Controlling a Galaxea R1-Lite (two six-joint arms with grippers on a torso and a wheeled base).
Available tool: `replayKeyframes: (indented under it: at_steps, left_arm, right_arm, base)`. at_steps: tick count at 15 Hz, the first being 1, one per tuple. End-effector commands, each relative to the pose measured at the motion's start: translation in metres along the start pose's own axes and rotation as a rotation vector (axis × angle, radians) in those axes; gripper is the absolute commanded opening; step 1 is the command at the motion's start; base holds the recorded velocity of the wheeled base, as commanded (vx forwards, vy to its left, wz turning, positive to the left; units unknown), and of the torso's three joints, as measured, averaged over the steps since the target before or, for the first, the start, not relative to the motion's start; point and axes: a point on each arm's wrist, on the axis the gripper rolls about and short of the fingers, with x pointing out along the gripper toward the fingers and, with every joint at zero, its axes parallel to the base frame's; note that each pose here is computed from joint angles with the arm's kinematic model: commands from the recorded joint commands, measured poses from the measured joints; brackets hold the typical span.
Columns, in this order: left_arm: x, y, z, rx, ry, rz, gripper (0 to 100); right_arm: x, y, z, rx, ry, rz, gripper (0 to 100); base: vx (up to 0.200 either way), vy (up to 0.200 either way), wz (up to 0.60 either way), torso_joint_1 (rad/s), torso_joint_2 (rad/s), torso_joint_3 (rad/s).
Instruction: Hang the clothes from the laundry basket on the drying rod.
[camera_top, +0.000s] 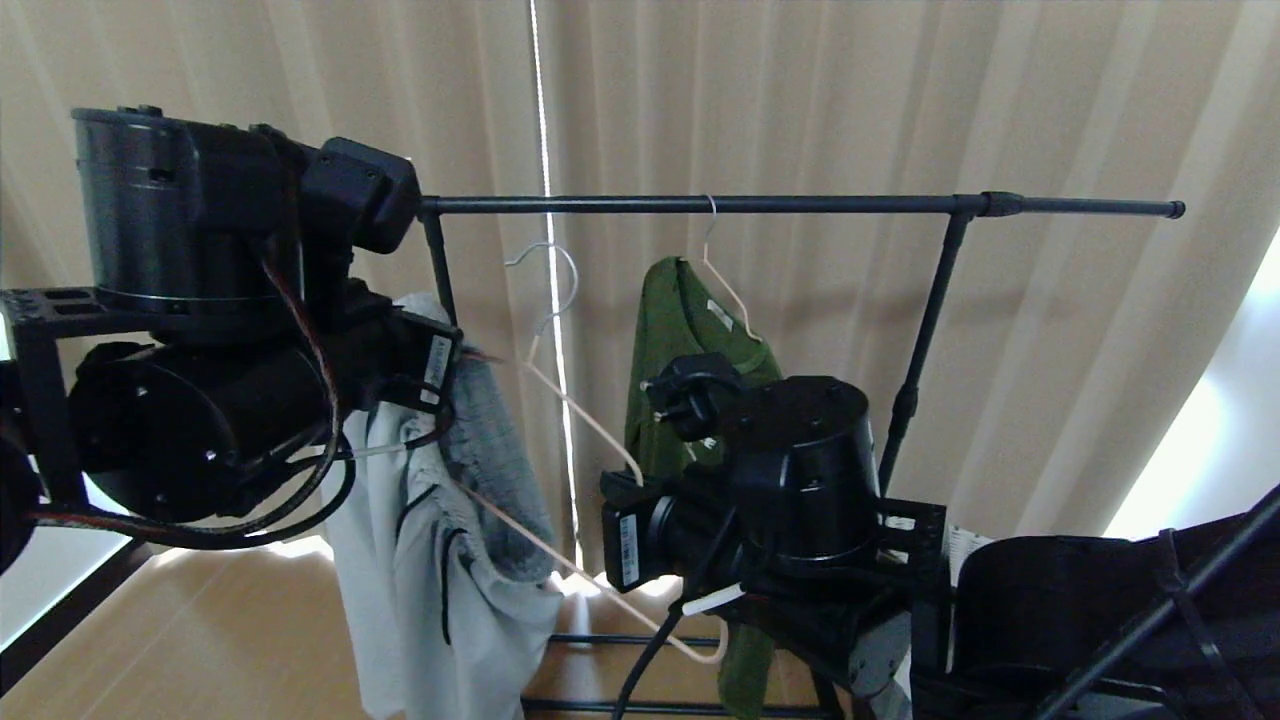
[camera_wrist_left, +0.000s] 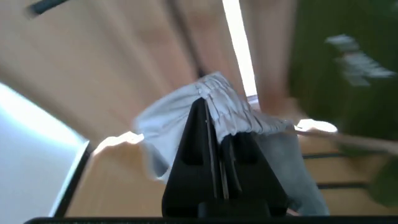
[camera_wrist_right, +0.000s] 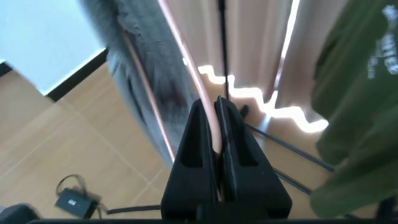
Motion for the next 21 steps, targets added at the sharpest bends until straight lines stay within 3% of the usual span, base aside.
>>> replayKeyframes:
  at_steps: [1,2,6,9,12,16,17,21]
  left_arm:
    - [-0.015,-0.003,0.005,-0.005,-0.053,-0.117,0]
    - [-0.02,-0.002,0.004,0.003,-0.076,-0.205,0]
    - [-0.023,-0.004,-0.001,0.021,-0.091,-0.327,0]
    - [-0.029,-0.01,-0.004,0.03,-0.116,-0.469,0]
    - [-0.031,-0.014,-0.008,0.035,-0.113,-0.528,0]
    - [-0.037,-0.01,-0.012,0.035,-0.114,-0.53,0]
    - [-0.037,-0.01,-0.014,0.036,-0.111,-0.531,100]
    - [-0.044,-0.005,-0.017,0.038,-0.119,-0.531,100]
  right_arm:
    - [-0.006,-0.013,0.007,0.005,-0.013,-0.024,0]
    - [-0.01,-0.02,0.009,-0.015,-0.017,-0.037,0]
    - [-0.025,-0.026,0.024,-0.031,-0.063,-0.038,0]
    - [-0.032,-0.028,0.032,-0.042,-0.087,-0.034,0]
    - [-0.033,-0.026,0.034,-0.044,-0.139,-0.017,0]
    - [-0.035,-0.03,0.024,-0.141,-0.207,0.023,0]
    - [-0.035,-0.031,0.024,-0.151,-0.218,0.023,0]
    - [-0.038,-0.031,0.027,-0.172,-0.246,0.024,0]
  base:
    - [0.0,0.0,0.0,0.0,0.0,0.0]
    - [0.0,0.0,0.0,0.0,0.0,0.0]
    - [0.0,0.0,0.0,0.0,0.0,0.0]
    - [0.0,0.0,0.0,0.0,0.0,0.0]
    - [0.0,0.0,0.0,0.0,0.0,0.0]
    - [0.0,0.0,0.0,0.0,0.0,0.0]
    - [0.0,0.0,0.0,0.0,0.0,0.0]
    - [0.0,0.0,0.0,0.0,0.0,0.0]
